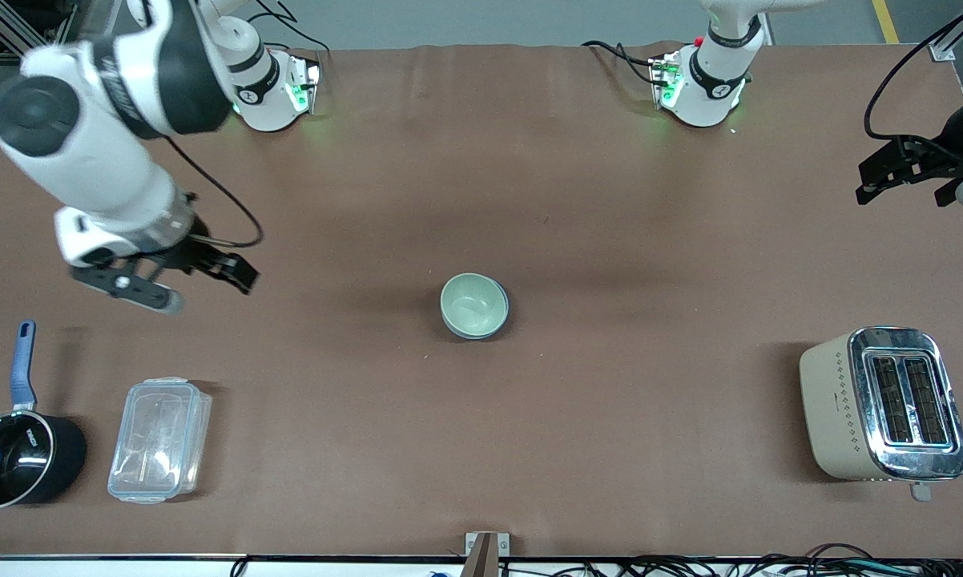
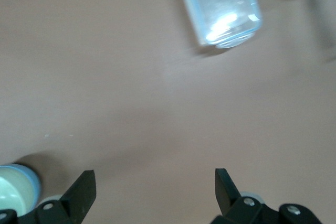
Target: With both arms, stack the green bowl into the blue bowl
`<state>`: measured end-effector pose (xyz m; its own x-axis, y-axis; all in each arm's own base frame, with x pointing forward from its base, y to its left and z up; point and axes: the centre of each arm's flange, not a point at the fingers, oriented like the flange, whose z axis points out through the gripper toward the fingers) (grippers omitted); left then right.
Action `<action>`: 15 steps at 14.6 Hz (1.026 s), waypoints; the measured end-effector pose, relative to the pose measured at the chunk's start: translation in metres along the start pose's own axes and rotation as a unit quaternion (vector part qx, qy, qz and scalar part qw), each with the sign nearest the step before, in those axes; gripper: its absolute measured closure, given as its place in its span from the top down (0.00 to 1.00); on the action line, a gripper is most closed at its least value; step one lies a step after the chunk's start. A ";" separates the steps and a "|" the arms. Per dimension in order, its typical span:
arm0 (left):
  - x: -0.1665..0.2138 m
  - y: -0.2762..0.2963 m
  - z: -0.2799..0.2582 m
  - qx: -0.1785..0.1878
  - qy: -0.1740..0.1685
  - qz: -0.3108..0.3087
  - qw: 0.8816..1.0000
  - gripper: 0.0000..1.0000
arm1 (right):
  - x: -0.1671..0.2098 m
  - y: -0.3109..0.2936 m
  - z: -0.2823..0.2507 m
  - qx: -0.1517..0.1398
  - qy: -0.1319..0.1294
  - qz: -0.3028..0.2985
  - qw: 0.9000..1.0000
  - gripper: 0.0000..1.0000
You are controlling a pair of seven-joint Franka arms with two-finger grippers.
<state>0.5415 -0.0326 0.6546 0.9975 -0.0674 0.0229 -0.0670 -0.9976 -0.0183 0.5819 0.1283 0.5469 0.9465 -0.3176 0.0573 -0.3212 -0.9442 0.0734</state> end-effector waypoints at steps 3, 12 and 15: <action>0.000 0.000 0.000 0.000 0.000 0.002 1.000 1.00 | 0.015 0.058 -0.052 -0.008 -0.006 -0.017 1.000 1.00; 0.001 -0.005 0.000 0.000 0.000 0.005 1.000 1.00 | 0.053 0.204 -0.087 0.005 -0.015 -0.076 0.997 1.00; 0.001 -0.005 0.000 0.000 0.000 0.004 1.000 1.00 | 0.049 0.196 -0.093 0.007 -0.014 -0.085 0.996 1.00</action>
<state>0.5424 -0.0275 0.6548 0.9969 -0.0757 0.0234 -0.0753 -0.9970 -0.0185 0.5625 -0.0640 0.6568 0.9876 -0.1558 0.0185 -0.1567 -0.9855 0.0654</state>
